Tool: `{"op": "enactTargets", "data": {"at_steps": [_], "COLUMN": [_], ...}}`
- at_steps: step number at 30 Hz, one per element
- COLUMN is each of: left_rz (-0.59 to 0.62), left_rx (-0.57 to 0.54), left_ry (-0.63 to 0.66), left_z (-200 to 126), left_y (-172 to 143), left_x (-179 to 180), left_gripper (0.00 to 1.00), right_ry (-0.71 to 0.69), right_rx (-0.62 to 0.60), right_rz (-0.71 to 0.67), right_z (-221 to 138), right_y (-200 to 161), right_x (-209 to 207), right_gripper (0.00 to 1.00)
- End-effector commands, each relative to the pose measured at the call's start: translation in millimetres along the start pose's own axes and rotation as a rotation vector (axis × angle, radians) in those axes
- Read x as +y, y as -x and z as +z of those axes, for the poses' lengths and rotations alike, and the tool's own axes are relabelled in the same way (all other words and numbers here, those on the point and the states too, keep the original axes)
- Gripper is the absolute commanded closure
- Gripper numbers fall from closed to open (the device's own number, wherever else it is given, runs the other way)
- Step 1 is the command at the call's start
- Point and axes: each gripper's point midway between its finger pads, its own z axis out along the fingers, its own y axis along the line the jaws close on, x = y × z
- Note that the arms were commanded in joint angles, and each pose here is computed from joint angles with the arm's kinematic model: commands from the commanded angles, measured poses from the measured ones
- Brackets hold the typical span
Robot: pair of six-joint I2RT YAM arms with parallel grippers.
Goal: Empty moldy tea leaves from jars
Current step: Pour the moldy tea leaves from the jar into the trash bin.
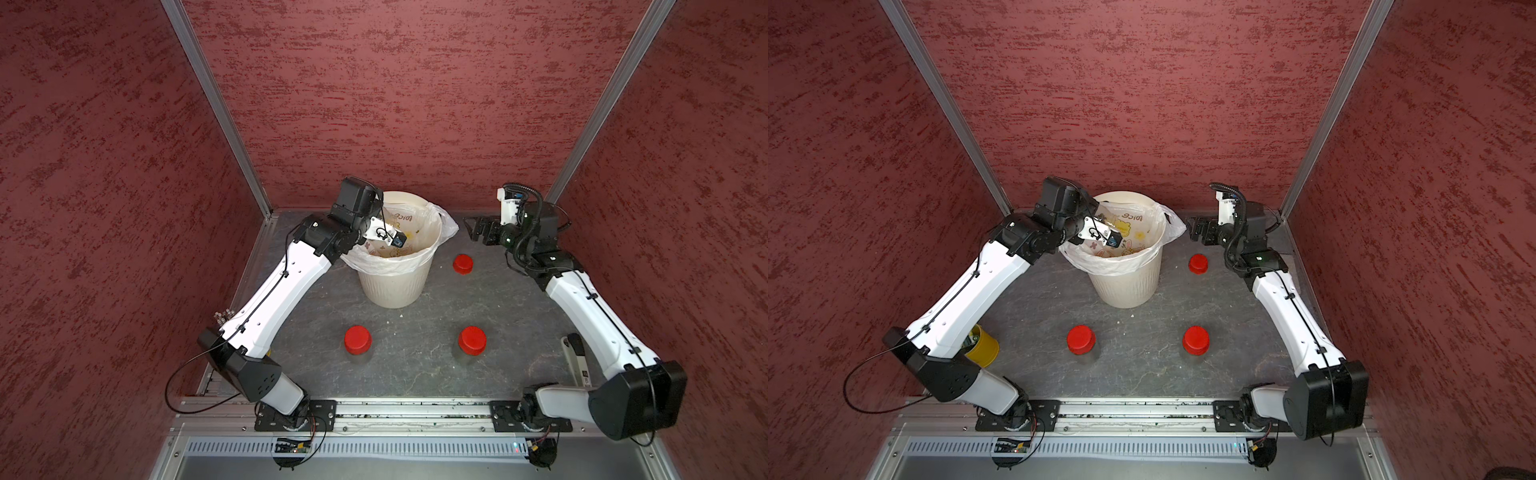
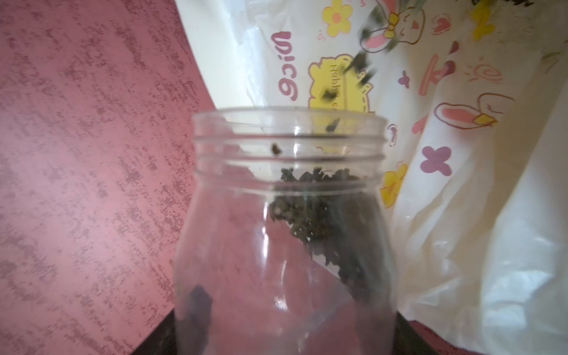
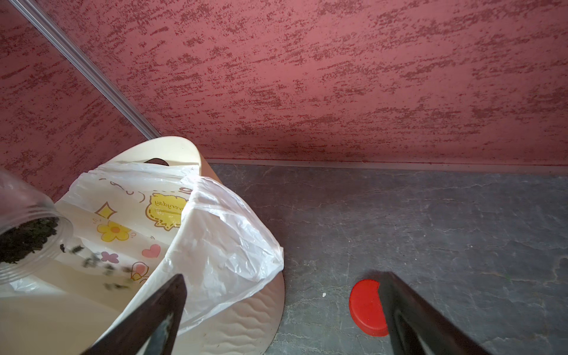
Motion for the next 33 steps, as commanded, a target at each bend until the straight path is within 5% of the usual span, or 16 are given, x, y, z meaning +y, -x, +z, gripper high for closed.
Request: {"op": "enactTargets", "data": {"at_steps": [1,9,19,26,33], "left_rz": [0.016,0.015,0.009,0.002,0.011], "left_rx": [0.007,0.018,-0.002,0.005,-0.005], "left_ry": [-0.020,0.061,-0.065,0.005,-0.085], "left_z": [2,-15,-1,-9,9], "left_y": [-2,-10,3,-5,2], "left_x": [-10,20,-22,10,-20], "left_gripper": [0.33,0.33,0.34,0.33,0.33], "right_ry": [0.029,0.037,0.061,0.065,0.067], "right_rx": [-0.060,-0.058,-0.046,-0.050,-0.051], "right_rz": [-0.014,-0.013,0.005,0.000,-0.001], "right_z": [-11,-11,-8,-9,-10], "right_y": [22,22,16,19,20], "right_x": [9,11,13,15,16], "right_gripper": [0.01,0.01,0.01,0.01,0.01]}}
